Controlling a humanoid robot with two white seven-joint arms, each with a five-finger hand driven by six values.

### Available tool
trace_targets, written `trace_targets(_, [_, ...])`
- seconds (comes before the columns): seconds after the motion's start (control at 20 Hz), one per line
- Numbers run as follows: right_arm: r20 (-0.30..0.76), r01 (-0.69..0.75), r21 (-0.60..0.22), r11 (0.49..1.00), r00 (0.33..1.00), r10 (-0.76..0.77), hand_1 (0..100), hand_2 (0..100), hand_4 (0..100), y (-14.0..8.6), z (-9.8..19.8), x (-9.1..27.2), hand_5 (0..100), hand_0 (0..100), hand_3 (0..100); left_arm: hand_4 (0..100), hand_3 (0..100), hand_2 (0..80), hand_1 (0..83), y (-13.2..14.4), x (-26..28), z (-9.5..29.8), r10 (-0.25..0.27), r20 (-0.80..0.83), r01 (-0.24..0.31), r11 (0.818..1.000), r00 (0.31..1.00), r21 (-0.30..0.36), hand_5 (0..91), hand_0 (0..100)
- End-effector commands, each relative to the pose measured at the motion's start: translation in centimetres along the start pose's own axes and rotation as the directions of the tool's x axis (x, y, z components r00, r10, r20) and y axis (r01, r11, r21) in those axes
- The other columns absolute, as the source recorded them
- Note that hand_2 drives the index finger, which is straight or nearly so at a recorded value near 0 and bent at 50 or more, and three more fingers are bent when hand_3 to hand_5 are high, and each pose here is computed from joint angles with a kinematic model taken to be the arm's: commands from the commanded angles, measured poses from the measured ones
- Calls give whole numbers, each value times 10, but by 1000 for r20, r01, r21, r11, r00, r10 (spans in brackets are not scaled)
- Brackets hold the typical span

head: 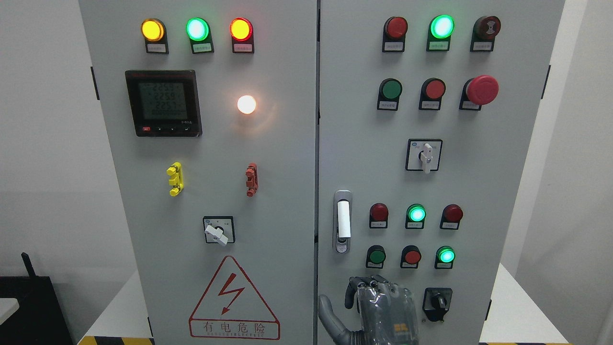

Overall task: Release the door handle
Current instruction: 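Lift the right hand up alongside the silver handle lever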

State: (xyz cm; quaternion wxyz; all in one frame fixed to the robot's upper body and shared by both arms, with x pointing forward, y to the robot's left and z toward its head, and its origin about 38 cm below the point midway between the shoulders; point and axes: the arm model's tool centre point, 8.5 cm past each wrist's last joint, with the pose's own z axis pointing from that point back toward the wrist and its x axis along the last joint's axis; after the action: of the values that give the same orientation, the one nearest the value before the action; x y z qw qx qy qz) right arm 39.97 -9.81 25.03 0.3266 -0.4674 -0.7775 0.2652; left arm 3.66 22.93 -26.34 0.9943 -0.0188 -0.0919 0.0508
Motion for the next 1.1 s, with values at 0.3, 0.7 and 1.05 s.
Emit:
trace_targets(0.3, [44, -11, -131, 991, 999, 17, 656, 826, 881, -27, -35, 7, 970, 211, 985, 0, 0, 0, 389, -1, 1, 0, -12, 1, 12, 1000, 1000, -3, 0, 120])
trace_targets(0.7, [42, -21, -120, 993, 999, 26, 663, 814, 882, -23, -47, 4, 971, 218, 978, 0, 0, 0, 389, -1, 1, 0, -12, 1, 12, 1000, 1000, -3, 0, 120])
trace_targets(1.05, [35, -28, -125, 992, 999, 33, 623, 809, 878, -23, -55, -1, 973, 231, 976, 0, 0, 0, 389, -1, 1, 0, -12, 1, 12, 1000, 1000, -3, 0, 120])
